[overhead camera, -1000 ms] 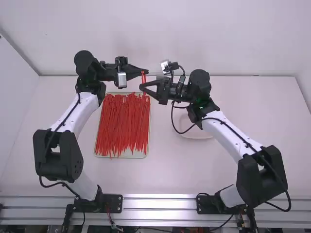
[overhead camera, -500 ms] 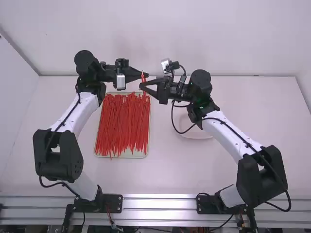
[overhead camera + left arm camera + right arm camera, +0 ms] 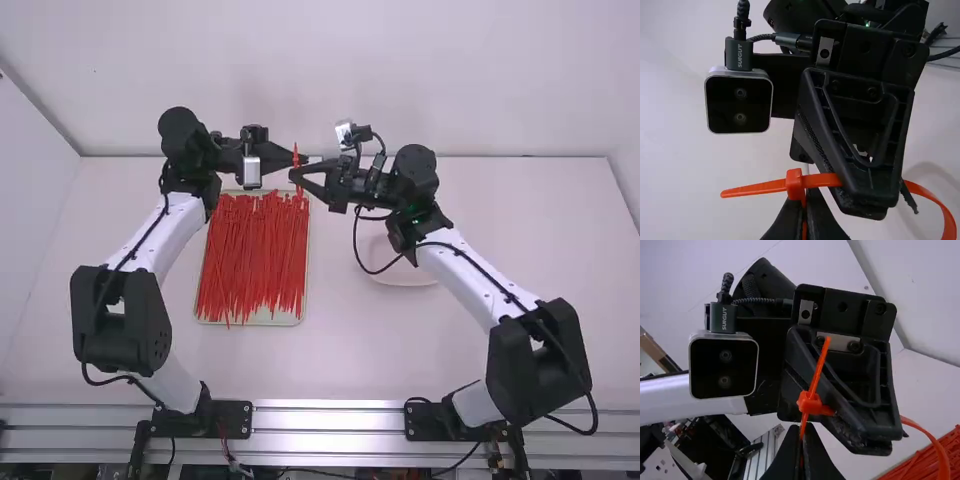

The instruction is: Fasten the cable tie

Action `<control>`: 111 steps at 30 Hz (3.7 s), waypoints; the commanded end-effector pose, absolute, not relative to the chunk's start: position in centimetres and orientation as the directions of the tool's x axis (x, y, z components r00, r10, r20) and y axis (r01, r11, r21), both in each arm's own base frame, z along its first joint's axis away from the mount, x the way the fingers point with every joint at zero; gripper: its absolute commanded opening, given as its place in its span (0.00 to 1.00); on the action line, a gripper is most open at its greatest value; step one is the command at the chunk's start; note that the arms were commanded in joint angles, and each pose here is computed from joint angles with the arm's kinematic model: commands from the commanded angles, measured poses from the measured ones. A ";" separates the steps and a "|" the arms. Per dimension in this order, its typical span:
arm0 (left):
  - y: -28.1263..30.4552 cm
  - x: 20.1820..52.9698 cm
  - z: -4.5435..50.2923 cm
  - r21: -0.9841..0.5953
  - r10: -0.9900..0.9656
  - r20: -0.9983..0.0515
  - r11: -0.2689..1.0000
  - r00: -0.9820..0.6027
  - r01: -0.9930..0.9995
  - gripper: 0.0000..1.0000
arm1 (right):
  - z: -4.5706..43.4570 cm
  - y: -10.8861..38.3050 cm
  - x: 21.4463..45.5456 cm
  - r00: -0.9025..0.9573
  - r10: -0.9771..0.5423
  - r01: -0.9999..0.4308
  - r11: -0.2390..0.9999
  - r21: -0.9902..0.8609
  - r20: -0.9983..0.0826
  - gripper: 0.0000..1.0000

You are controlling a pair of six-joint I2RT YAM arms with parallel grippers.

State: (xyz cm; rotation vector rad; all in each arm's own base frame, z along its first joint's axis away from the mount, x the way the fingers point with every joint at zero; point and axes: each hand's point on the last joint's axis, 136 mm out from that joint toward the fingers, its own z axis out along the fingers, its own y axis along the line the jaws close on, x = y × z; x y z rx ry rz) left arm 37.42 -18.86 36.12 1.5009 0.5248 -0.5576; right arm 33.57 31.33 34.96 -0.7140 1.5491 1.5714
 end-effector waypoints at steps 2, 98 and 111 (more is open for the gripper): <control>-19.5 36.6 35.3 0.768 -0.044 -0.640 -0.035 0.767 0.639 0.02 | 35.8 30.9 34.3 -0.498 0.188 -0.848 0.096 0.520 -0.847 0.00; -23.1 34.1 34.0 0.704 -0.112 -0.710 -0.110 0.695 0.702 0.02 | 36.9 28.4 32.7 -0.555 0.122 -0.831 -0.039 0.554 -0.823 0.02; -22.8 34.3 33.9 0.690 -0.106 -0.724 -0.109 0.682 0.715 0.02 | 36.5 28.4 32.8 -0.575 0.114 -0.817 -0.034 0.575 -0.810 0.00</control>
